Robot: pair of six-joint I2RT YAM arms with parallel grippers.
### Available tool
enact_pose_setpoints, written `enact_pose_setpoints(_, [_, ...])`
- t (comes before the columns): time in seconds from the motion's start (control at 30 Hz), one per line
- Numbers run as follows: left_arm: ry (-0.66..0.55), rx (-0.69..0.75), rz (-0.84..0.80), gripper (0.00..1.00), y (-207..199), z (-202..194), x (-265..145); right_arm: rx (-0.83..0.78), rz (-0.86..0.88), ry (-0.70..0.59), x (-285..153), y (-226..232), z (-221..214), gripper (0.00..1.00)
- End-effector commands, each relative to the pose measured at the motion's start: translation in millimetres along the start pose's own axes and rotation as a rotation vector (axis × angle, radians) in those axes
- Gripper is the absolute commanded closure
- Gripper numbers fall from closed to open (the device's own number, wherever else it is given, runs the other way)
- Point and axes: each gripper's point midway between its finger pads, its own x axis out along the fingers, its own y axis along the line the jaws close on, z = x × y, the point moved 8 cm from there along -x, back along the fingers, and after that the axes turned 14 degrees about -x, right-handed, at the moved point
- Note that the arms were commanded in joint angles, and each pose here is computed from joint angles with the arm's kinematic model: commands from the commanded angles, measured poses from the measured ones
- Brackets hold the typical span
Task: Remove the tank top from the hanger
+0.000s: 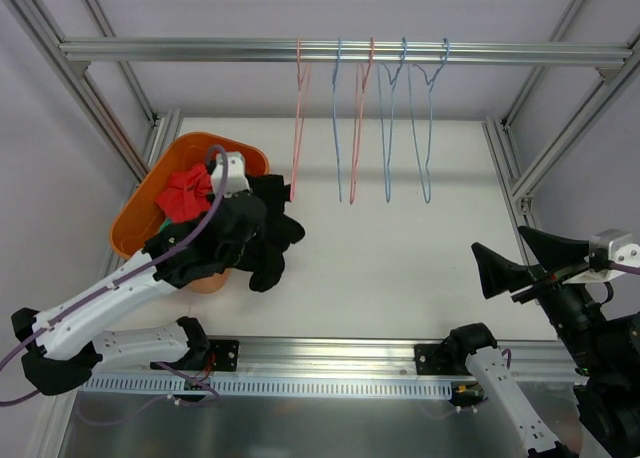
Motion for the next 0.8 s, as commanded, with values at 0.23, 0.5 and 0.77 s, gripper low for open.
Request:
enact_pose_setpoints(0.23, [-0.149,0.069,0.176,1.00,29.7,115.6,7.6,0.004,0.022,-0.096,2.6,1.0,24.3,0.01])
enact_pose_setpoints(0.5, [-0.010,-0.107,0.256,1.00,78.3,148.1,72.2,0.002,0.053,-0.117,-0.5,4.0,29.1,0.00])
enact_pose_setpoints(0.77, [0.248,-0.245,0.480,1.00,137.2,93.4,160.2,0.019,0.099,-0.091,7.8,8.8,17.5,0.01])
